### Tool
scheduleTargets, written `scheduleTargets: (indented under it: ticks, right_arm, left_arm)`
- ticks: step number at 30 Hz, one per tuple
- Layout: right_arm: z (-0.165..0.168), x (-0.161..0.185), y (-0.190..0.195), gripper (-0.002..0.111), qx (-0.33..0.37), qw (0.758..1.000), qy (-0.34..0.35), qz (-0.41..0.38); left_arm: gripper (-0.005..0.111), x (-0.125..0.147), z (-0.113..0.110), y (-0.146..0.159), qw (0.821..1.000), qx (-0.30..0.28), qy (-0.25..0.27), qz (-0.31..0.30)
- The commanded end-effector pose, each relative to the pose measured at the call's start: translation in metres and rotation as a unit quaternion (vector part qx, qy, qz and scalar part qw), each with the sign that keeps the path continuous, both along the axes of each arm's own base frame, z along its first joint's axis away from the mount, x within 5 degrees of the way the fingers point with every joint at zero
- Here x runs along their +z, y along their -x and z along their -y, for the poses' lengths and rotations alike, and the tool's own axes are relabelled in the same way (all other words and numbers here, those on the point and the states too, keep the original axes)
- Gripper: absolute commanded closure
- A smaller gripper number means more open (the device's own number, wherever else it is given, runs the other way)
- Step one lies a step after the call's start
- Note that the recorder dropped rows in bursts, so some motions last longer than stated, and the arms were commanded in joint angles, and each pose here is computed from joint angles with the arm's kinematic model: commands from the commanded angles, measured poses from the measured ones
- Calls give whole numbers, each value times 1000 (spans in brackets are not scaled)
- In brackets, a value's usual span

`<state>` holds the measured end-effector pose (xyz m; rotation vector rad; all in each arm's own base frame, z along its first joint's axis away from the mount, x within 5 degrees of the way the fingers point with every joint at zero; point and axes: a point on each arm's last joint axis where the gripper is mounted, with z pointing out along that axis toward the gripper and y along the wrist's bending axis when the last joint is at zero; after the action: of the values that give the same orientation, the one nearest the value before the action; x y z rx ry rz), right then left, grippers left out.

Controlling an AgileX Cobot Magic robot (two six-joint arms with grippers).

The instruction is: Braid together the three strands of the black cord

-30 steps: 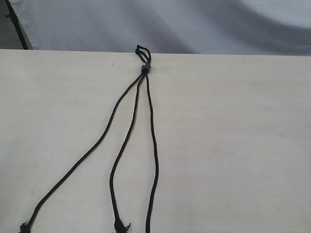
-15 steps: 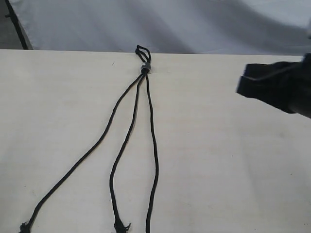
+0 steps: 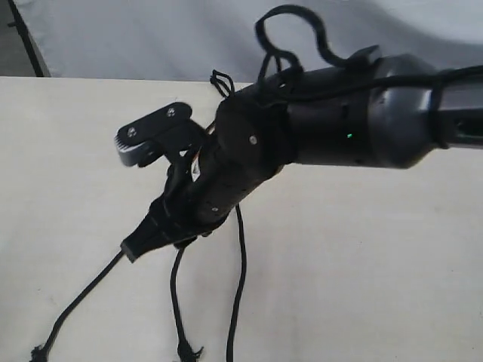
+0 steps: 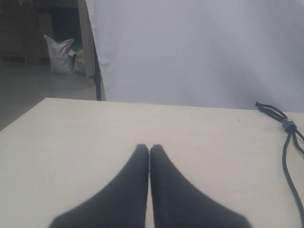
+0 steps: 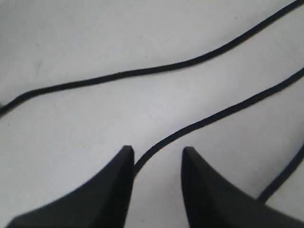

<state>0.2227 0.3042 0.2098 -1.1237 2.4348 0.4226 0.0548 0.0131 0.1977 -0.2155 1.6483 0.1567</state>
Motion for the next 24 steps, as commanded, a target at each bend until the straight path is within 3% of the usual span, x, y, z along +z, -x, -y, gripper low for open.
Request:
scheduleTargets:
  ticks: [1,5,9,15,24]
  right_arm:
    - [-12,-12,7,59,35,999,40,-11]
    - [-9,-21,4,56,51,994,92,-3]
    - [8,-23,-16,56,-21,993,115,-1]
    - [27,-28,-37,56,-97,990,93,-35]
    - [-6,-58,-4,56,-20,992,110,-59]
  left_arm:
    - [105,1,0,0,1000,2,2,8]
    - [105,1,0,0,1000,2,2,8]
    - [105,1,0,0,1000,2,2,8]
    - [105,1,0,0,1000,2,2,8]
    - [105,1,0,0,1000,2,2,8]
